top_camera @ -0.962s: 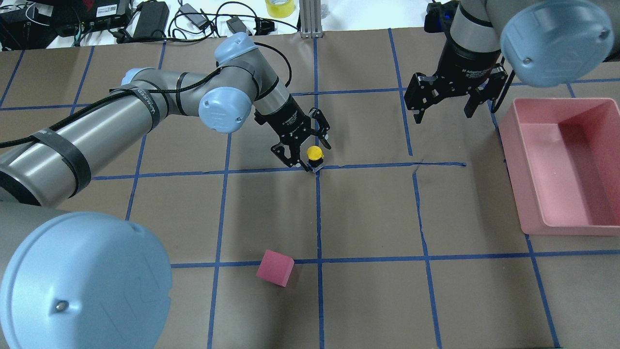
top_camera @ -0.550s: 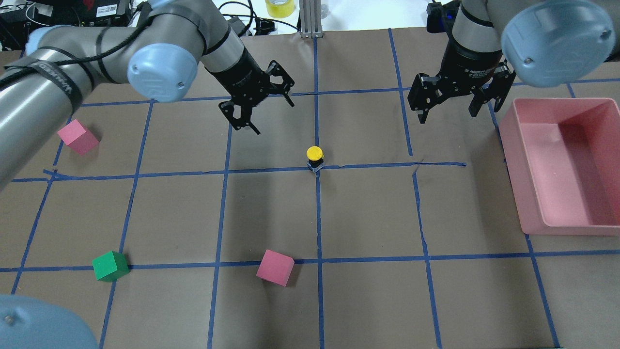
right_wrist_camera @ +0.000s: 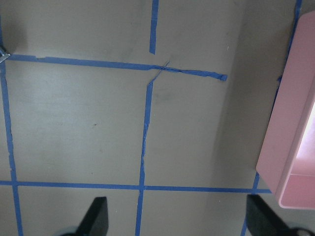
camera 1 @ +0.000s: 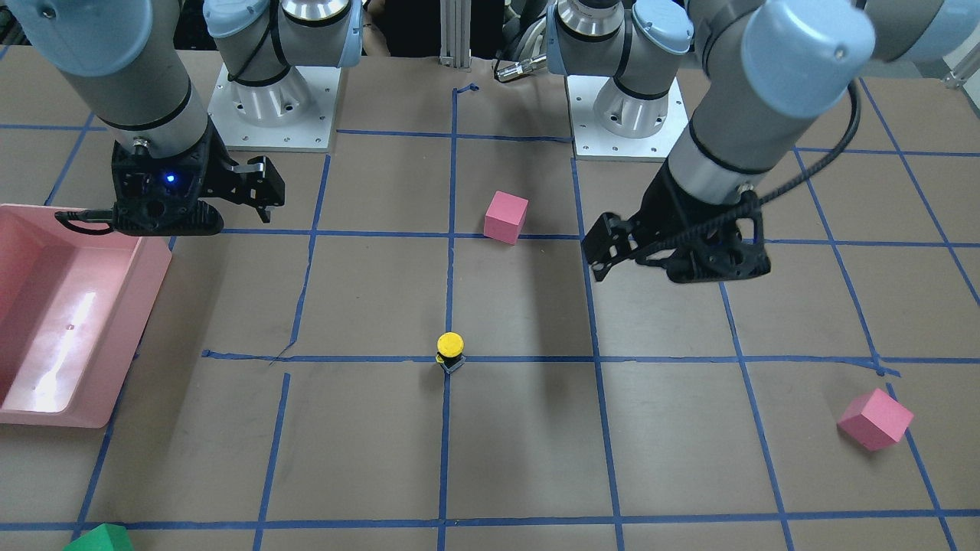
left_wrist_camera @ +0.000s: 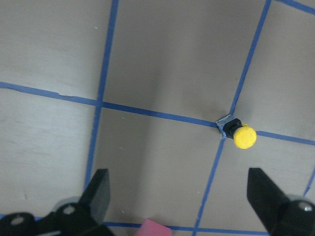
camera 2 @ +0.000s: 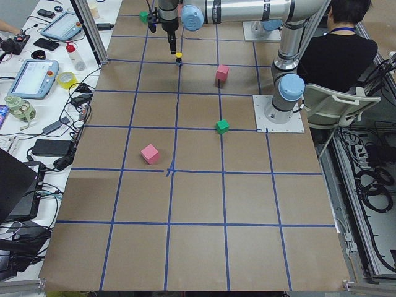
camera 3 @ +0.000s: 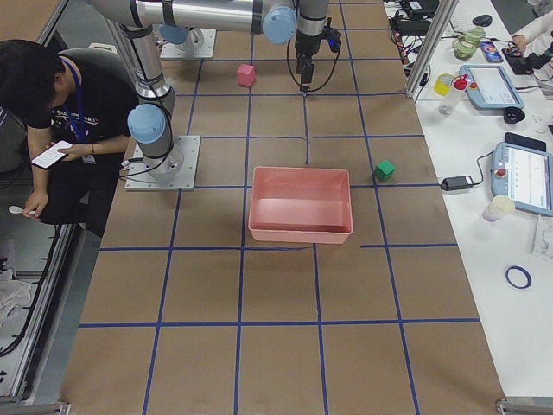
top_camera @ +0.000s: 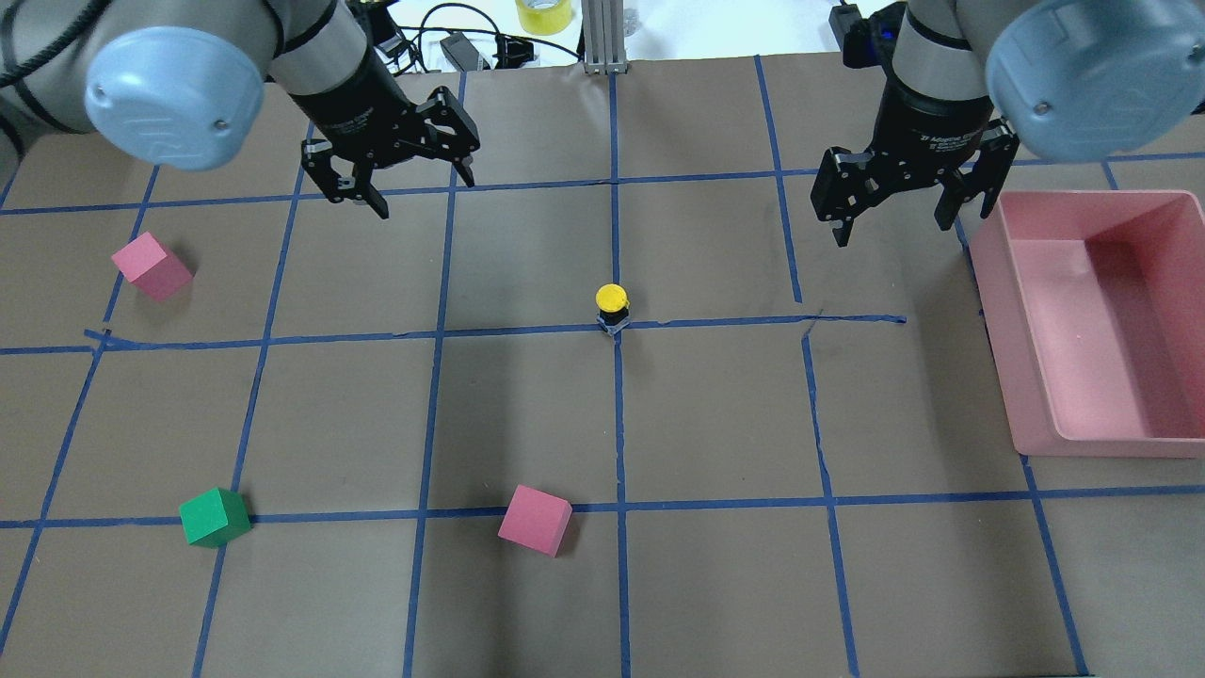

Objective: Align button upright

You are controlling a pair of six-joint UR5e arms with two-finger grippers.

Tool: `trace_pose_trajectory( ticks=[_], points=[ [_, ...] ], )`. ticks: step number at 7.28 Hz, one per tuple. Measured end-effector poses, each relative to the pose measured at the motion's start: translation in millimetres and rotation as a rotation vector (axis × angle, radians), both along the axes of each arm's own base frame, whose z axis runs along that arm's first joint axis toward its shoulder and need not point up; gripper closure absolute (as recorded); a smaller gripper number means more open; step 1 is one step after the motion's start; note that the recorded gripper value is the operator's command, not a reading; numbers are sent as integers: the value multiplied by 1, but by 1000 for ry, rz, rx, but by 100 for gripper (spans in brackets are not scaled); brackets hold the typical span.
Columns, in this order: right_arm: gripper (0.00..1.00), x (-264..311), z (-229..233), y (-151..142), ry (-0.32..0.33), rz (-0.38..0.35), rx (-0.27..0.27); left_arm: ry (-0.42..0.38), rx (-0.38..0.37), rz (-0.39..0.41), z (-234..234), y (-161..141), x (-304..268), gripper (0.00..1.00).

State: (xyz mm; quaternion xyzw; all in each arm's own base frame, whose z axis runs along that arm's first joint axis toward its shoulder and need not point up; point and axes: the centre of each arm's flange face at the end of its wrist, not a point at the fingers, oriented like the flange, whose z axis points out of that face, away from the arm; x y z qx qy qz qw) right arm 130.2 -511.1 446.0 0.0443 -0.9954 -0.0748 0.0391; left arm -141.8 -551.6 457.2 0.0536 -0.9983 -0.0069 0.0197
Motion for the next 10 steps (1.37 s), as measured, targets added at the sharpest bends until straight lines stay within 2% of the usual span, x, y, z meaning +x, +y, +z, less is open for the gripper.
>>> trace_pose_trajectory(
  ticks=[2, 4, 5, 7, 8, 10],
  points=[
    [0, -1, 1, 1, 2, 1, 7, -93, 26, -92, 13, 13, 16, 0],
    [0, -4, 1, 0, 9, -4, 7, -115, -45, -194, 15, 4, 18, 0],
    [0, -5, 1, -1, 9, -5, 6, -119, -71, -217, 17, 3, 18, 0],
    [0, -5, 1, -2, 5, -6, -4, -59, -107, -207, 24, 8, 10, 0],
    [0, -5, 1, -1, 7, -4, -6, -19, -113, -175, 27, 13, 6, 0],
    [0, -6, -7, -5, 5, -8, -7, 7, -79, -145, 28, 29, 2, 0]
  ],
)
